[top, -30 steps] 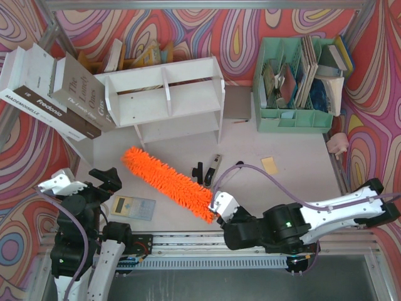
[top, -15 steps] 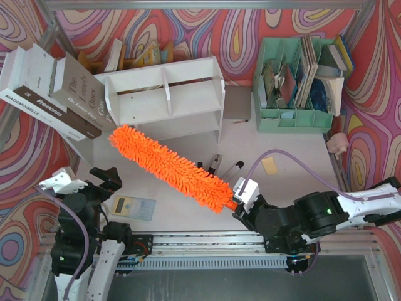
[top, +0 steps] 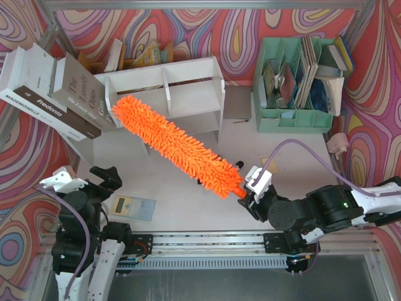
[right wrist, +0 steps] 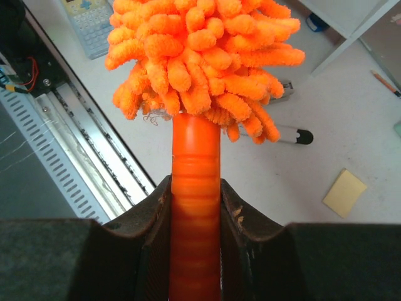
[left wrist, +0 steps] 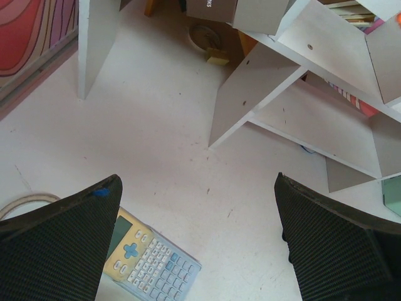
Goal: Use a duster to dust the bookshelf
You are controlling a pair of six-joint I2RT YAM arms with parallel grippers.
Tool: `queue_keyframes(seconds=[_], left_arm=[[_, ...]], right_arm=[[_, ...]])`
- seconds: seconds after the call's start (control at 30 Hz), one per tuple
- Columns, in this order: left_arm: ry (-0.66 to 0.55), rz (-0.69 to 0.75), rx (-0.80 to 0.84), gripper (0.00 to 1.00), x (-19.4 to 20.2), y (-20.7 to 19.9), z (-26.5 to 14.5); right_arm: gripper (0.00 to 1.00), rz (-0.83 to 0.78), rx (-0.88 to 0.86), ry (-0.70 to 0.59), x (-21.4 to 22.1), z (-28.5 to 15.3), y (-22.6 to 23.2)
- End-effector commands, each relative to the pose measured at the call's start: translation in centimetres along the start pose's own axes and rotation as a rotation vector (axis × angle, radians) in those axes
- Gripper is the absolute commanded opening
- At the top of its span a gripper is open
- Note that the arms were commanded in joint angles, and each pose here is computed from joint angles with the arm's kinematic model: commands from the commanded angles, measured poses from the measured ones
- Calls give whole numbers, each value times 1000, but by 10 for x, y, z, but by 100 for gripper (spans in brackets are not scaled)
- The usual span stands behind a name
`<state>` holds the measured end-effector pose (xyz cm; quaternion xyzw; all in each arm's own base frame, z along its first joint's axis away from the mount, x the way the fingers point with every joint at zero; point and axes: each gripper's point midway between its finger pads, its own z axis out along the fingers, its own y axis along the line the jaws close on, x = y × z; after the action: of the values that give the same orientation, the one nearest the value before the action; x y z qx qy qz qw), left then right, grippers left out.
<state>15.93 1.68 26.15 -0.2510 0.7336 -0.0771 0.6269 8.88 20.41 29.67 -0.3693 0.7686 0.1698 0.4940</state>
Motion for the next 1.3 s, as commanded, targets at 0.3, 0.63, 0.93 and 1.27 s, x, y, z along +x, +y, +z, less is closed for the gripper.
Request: queue_keyframes(seconds=[0.3,0.63,0.93,1.27], left_arm=[[6,-1,-26,98,2,3,4],[-5,-9,-11,98,1,1,3],[-8,-12,3,99,1,-1,2],[-15,-15,10,99,0,-1,1]], right_arm=[[0,54,248,-234,-68,-19,-51],[0,184,494,-311,-65,-37,-97],[0,334,526,-364,-36,-44,-120],[0,410,510,-320,-4,-33,-115]])
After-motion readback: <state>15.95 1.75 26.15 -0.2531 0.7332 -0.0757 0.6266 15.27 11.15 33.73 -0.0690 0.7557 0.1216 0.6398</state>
